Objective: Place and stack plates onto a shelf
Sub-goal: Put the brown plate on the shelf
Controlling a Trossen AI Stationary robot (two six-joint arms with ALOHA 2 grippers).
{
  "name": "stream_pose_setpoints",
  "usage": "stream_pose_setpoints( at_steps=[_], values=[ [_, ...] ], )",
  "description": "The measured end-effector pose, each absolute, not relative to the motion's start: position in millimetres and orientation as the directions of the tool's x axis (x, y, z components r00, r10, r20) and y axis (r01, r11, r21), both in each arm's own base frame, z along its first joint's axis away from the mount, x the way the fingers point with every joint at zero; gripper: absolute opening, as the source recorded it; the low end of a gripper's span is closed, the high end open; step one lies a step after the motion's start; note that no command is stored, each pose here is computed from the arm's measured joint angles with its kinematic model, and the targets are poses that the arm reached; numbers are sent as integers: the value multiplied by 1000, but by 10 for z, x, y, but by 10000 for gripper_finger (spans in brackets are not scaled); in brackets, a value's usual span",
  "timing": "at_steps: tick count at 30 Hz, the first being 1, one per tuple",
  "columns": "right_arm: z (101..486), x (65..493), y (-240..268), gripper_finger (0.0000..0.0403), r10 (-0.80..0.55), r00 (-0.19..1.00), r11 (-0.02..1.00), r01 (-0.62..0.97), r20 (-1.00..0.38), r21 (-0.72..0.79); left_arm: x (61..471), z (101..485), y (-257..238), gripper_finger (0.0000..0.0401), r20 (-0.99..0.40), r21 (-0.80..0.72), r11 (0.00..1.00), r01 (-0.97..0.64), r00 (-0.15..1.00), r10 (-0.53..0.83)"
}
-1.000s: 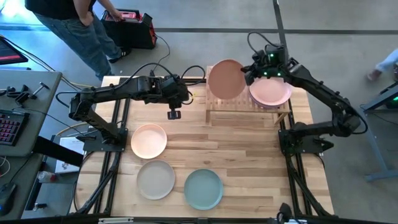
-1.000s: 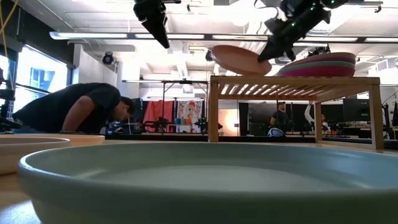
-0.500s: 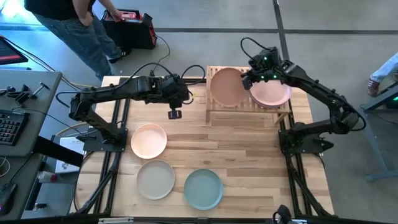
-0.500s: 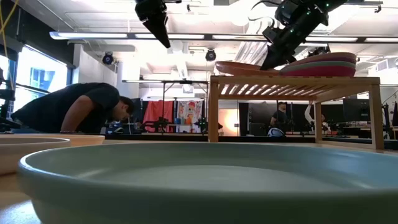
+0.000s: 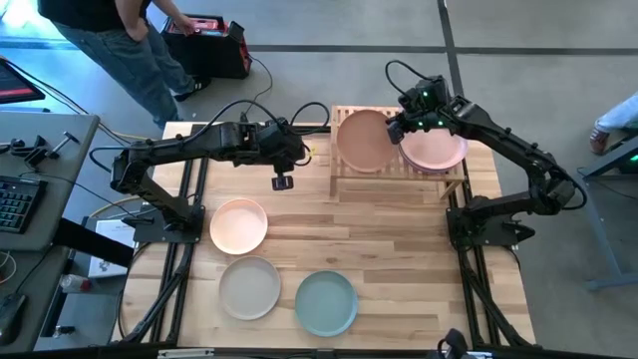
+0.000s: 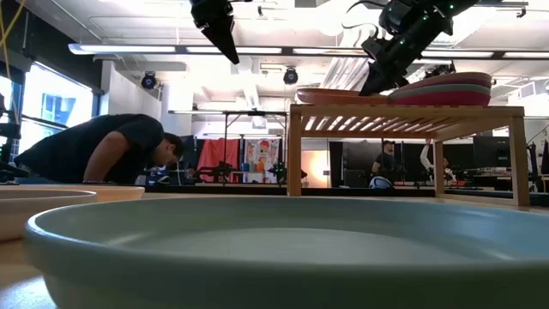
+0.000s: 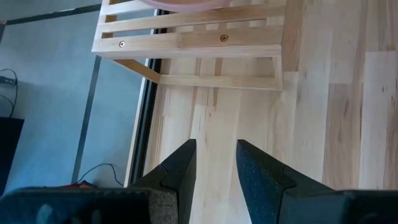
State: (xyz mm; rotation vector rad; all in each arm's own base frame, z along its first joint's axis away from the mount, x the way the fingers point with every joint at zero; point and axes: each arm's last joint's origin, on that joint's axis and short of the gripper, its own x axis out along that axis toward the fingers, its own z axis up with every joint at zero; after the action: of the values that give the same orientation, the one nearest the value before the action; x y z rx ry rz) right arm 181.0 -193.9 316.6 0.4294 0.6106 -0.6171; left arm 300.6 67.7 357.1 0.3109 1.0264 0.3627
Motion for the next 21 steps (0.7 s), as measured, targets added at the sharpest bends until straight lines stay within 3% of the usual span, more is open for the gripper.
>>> stream_pose_setpoints(
  at_steps=[21],
  values=[
    [3186,1816,-1964,7,-449,639,689,693,-625,213,3006,3571,675,104,-771,402,900,-169,468,432]
  ],
)
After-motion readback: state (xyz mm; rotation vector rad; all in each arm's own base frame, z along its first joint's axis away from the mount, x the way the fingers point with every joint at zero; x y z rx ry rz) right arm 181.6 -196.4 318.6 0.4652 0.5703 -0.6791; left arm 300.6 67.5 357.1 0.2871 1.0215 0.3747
